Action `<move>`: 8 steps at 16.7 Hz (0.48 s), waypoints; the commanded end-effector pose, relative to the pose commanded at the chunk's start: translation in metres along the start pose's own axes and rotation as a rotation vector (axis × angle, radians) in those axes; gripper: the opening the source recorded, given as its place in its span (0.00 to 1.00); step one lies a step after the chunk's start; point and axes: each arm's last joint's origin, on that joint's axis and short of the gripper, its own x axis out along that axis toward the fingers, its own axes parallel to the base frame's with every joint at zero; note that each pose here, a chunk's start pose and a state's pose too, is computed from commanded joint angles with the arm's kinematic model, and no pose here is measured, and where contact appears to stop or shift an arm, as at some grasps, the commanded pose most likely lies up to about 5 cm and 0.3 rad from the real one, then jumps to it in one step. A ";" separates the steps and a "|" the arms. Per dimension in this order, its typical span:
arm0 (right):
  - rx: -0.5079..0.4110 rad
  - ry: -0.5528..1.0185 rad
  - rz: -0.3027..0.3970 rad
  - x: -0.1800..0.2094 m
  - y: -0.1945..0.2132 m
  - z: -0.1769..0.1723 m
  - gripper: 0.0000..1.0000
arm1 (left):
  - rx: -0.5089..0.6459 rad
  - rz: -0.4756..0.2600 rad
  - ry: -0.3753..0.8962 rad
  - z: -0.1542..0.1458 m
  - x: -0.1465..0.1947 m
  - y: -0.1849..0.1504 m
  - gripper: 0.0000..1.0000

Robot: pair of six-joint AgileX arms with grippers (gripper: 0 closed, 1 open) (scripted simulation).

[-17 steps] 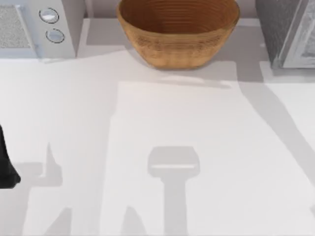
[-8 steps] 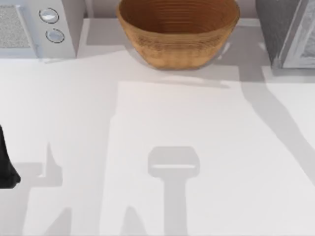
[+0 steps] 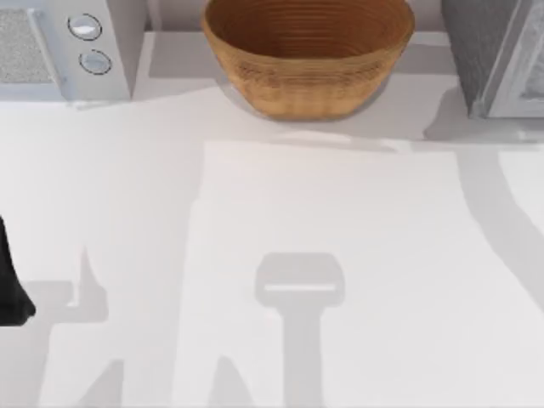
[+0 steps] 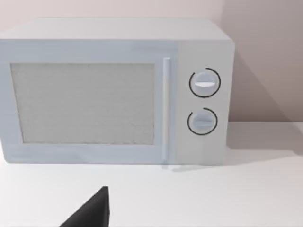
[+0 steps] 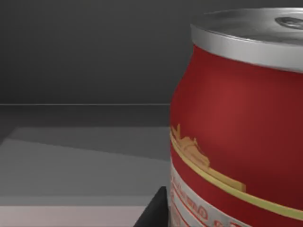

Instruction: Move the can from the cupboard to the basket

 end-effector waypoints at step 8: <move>-0.026 0.127 0.000 -0.053 -0.047 -0.198 0.00 | 0.000 0.000 0.000 0.000 0.000 0.000 1.00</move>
